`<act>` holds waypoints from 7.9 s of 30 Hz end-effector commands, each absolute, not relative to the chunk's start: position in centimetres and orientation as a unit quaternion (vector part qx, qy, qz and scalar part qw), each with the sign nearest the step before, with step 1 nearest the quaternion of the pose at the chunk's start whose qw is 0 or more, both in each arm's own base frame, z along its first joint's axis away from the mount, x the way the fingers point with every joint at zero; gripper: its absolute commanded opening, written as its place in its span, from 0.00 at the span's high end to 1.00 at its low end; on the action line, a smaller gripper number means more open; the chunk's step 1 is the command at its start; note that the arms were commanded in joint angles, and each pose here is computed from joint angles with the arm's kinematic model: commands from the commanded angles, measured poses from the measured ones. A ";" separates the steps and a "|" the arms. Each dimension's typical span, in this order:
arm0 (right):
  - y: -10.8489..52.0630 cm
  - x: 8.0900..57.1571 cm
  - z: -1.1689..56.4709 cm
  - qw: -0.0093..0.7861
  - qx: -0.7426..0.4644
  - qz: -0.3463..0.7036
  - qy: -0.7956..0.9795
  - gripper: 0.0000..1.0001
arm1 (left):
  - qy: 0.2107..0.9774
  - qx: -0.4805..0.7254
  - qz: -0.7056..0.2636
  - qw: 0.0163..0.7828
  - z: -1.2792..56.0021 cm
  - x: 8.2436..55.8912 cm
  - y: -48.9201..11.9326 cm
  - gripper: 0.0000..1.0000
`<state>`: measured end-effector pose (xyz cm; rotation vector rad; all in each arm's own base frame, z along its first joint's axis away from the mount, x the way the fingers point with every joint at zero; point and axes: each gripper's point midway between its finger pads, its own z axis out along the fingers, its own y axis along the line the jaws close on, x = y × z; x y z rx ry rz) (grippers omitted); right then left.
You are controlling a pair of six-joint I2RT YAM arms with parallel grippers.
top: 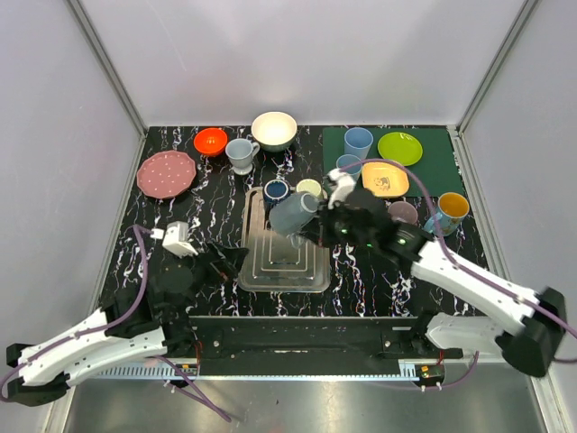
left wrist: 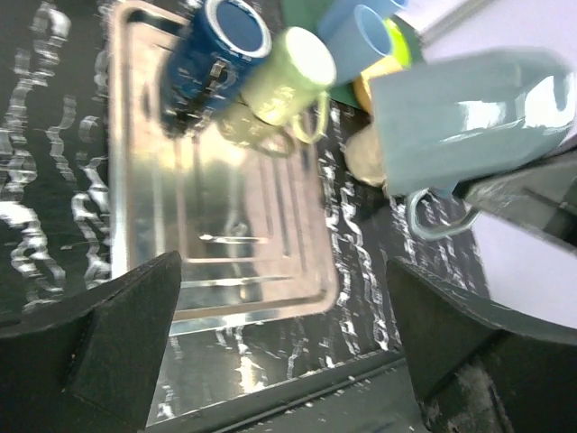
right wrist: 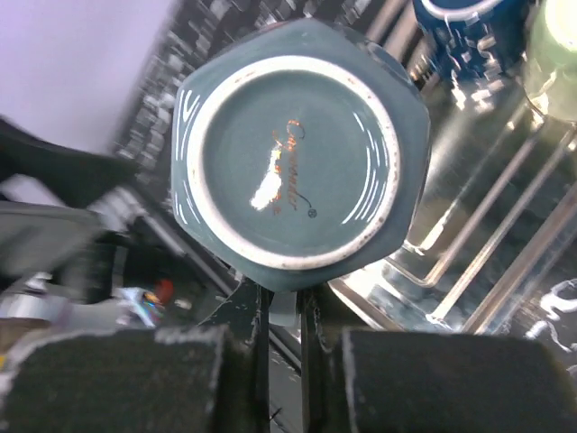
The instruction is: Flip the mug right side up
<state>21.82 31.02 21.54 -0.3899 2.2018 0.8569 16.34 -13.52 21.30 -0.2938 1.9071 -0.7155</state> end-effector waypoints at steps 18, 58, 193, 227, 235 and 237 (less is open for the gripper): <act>28.4 15.2 39.0 0.401 -0.091 0.709 0.573 1.00 | 0.554 0.007 -0.675 0.486 34.6 13.0 -27.4 0.01; 22.8 17.5 33.1 0.467 -0.055 0.482 0.740 0.30 | 0.628 0.066 -0.623 0.462 34.0 16.7 -29.9 1.00; 13.0 21.7 29.6 0.534 0.002 0.171 0.828 0.23 | 0.903 0.122 -0.086 0.402 20.0 19.5 -28.0 0.25; 26.7 39.7 10.3 0.339 -0.243 0.018 0.909 0.30 | 0.838 0.041 -0.201 0.505 22.0 18.9 -16.1 0.05; 26.8 40.6 8.3 0.320 -0.254 0.042 0.912 0.32 | 0.843 0.061 -0.196 0.497 21.4 19.3 -17.4 0.05; 26.9 40.9 7.5 0.306 -0.254 0.053 0.916 0.35 | 0.844 0.065 -0.196 0.496 21.2 19.4 -17.6 0.05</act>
